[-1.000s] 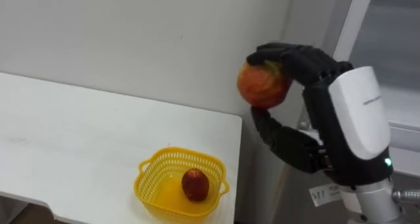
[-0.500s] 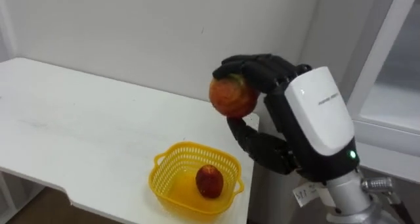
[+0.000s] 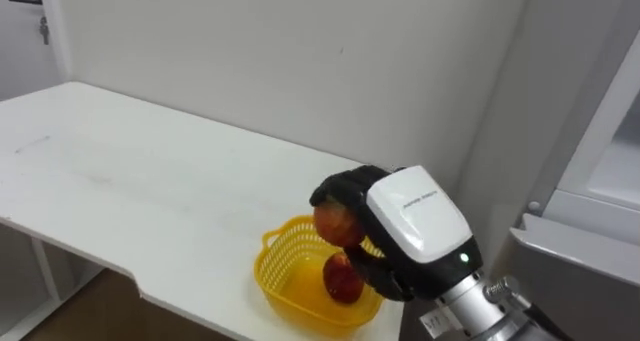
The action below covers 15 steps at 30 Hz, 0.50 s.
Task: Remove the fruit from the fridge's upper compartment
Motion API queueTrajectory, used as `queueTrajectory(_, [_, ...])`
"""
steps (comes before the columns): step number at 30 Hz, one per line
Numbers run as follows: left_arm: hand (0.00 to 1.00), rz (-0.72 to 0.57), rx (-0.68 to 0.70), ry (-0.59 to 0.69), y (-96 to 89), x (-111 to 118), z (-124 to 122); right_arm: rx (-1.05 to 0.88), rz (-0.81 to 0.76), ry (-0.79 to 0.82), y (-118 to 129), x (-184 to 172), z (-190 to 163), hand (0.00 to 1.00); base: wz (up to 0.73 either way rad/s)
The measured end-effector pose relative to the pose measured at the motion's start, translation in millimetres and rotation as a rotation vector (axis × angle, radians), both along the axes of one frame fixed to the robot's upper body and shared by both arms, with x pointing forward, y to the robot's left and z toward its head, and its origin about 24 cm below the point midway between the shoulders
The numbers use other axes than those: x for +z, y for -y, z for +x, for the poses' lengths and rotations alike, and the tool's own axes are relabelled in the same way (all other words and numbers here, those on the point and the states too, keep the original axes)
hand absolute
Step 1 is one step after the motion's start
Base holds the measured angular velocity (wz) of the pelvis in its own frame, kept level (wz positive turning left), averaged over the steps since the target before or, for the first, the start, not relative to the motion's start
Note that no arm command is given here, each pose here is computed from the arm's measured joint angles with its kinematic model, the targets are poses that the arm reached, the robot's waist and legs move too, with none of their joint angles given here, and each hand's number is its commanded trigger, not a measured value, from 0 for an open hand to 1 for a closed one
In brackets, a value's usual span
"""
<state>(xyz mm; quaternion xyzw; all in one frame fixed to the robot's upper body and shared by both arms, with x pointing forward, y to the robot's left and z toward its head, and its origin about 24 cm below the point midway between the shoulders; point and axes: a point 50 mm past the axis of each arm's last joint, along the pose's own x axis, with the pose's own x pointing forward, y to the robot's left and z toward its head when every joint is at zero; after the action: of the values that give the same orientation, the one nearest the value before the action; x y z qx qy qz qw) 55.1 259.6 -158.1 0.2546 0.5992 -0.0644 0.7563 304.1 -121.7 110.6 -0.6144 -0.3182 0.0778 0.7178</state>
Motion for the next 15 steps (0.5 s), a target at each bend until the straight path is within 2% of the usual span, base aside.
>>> queueTrajectory(7, [0.0, -0.006, -0.03, 0.0, 2.1, 0.1, 2.5, -0.092, -0.062, -0.099, 15.2, -19.4, 14.2, 1.0, 0.01])
queueTrajectory(15, [0.0, -0.01, -0.037, 0.014, 2.9, 0.9, 6.5, -0.1, -0.077, -0.127, 17.3, -23.4, 15.0, 1.0, 0.0])
